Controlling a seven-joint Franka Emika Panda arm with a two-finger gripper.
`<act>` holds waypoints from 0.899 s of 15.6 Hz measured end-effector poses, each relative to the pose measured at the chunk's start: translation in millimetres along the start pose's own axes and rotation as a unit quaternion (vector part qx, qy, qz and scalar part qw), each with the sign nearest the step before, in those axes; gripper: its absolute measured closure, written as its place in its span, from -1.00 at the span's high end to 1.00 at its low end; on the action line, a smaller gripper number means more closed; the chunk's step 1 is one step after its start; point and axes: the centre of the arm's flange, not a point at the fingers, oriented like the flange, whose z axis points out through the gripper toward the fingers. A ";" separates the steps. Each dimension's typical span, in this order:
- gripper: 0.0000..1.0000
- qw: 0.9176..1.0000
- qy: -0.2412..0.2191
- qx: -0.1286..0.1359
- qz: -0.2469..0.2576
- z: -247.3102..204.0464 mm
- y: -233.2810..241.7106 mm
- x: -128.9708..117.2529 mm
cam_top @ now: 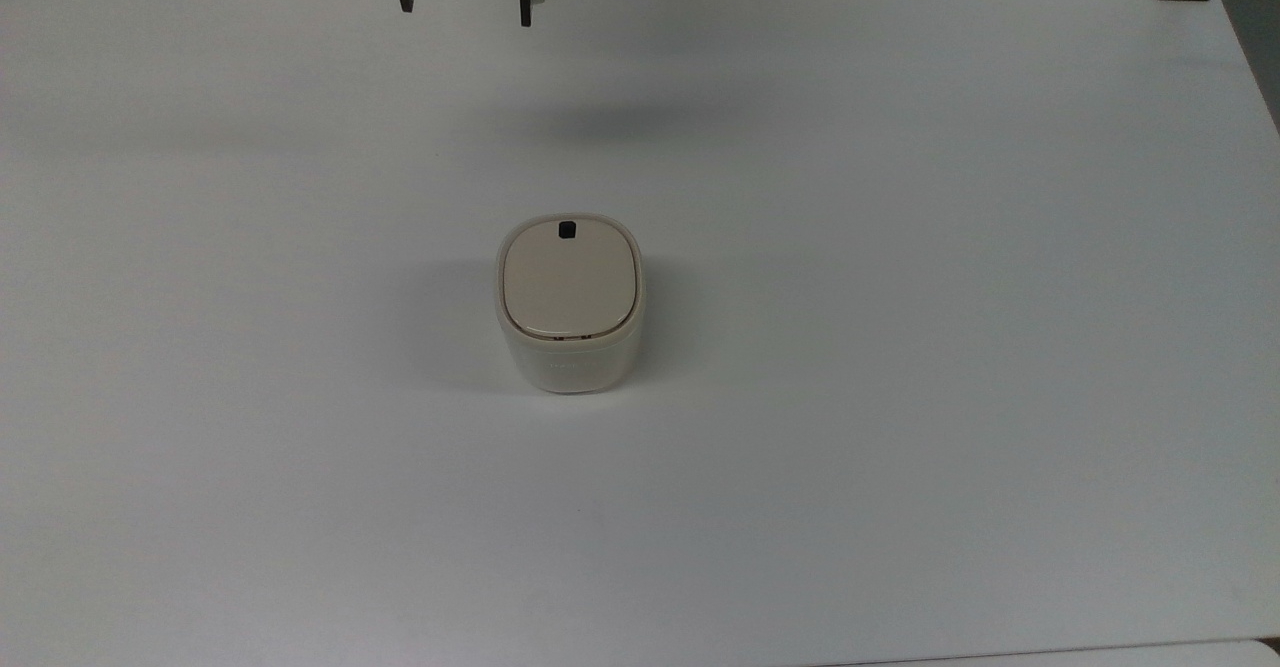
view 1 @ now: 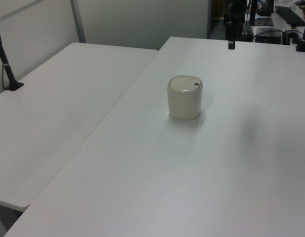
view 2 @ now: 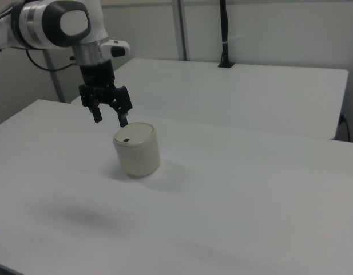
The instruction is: Open the trash bin
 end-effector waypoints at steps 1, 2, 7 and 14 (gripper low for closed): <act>1.00 1.000 0.000 0.000 0.005 0.5 5.6 0.1; 1.00 1.000 0.000 0.001 0.005 0.5 6.1 0.1; 1.00 1.000 0.005 0.003 0.018 -3.6 19.6 0.3; 0.89 1.000 0.003 0.003 0.011 -1.7 18.7 1.7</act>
